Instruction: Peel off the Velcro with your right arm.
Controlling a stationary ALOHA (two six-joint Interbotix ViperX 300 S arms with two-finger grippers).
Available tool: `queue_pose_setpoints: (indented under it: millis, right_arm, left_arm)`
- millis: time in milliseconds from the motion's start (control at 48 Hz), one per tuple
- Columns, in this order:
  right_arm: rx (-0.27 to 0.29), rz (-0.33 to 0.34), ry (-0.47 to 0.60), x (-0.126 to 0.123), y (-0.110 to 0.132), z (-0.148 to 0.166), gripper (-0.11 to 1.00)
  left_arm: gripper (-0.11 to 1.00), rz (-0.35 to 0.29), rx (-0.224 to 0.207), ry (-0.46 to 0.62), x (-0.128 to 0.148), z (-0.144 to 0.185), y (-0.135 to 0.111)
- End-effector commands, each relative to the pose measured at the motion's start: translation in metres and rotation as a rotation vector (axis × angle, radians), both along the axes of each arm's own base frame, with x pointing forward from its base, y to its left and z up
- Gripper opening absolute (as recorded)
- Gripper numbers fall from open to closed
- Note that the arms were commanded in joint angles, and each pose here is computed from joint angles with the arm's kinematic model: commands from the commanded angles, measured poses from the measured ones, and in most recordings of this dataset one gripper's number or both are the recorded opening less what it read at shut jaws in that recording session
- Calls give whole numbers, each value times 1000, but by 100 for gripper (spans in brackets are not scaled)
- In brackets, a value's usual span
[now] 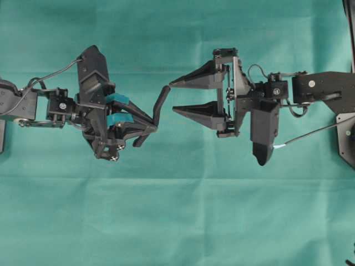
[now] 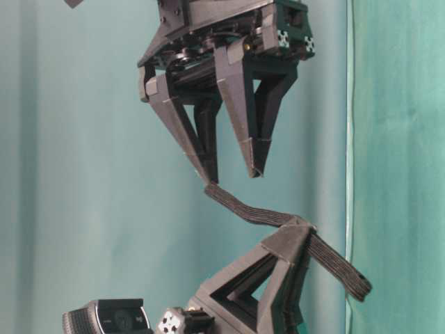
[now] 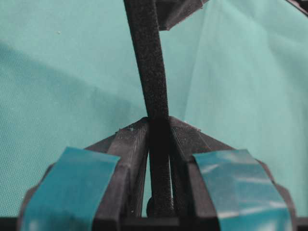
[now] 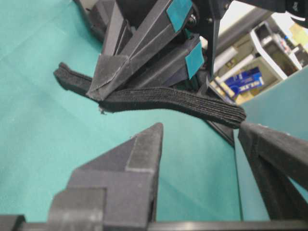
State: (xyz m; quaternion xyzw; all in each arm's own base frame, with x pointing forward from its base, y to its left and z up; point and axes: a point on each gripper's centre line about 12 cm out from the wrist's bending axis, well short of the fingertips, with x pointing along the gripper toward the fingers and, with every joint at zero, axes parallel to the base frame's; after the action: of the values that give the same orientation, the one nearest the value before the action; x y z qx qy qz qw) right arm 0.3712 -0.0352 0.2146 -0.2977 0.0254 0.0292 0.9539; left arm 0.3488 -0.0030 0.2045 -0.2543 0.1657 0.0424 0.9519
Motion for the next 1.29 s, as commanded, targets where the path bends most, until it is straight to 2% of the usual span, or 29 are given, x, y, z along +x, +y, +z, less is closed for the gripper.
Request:
queue_pose_setpoints:
  millis: [0,604,1271]
  right_arm:
    - [1,9,-21,0,3,5,19]
    - [0,18,-15,0,6,2,19]
    - [1,-28,-9,-15,-9,1,19]
  left_arm:
    - [10,5,0,-49,3,14,2]
    - [10,12,0,-58,2,15,4]
    - [10,12,0,-54,1,14,4]
